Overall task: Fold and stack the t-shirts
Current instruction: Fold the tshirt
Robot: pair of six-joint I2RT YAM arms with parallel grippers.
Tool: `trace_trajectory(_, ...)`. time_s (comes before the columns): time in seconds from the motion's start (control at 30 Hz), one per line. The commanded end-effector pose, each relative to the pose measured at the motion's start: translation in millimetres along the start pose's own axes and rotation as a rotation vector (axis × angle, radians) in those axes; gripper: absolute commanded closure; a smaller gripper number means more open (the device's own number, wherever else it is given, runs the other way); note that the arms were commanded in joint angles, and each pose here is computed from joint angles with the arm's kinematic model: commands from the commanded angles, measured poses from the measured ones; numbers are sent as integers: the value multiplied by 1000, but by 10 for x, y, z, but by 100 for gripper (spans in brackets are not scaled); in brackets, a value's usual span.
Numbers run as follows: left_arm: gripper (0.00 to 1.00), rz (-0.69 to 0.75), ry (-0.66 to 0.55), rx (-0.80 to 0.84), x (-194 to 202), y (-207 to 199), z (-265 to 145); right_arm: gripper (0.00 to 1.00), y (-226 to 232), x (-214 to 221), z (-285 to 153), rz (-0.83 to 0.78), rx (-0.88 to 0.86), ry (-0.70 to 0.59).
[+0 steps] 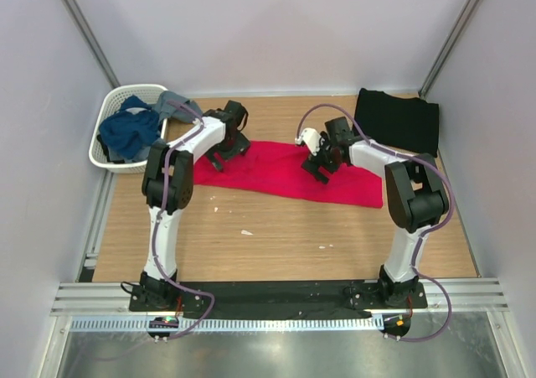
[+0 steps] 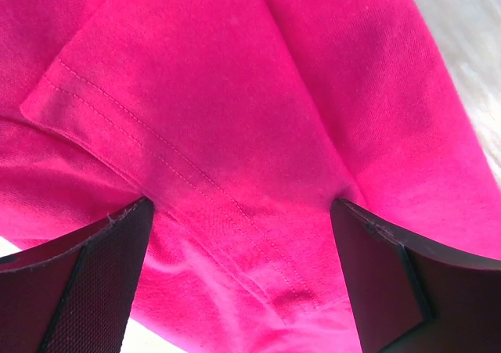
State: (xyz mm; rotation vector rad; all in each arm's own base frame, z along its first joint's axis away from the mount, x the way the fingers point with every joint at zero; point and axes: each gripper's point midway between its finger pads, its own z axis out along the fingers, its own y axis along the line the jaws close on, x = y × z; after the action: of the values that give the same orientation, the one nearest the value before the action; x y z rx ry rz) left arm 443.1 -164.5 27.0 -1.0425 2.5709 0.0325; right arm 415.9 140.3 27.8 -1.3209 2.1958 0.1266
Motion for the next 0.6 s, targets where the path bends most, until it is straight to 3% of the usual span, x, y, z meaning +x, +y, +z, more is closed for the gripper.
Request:
trace_trajectory(0.0,5,160,-3,-32,-93,80,269,0,378,363,74,4,-4,159)
trace_trajectory(0.17,5,256,3,41,-141,-152,389,0,700,150,-82,80,10,127)
trace_trajectory(0.27,6,292,0,59,-218,-321,444,0,1073,5,-140,161,-78,87)
trace_trajectory(0.57,8,303,17,279,-175,-961,479,1,1757,-173,-228,423,-150,109)
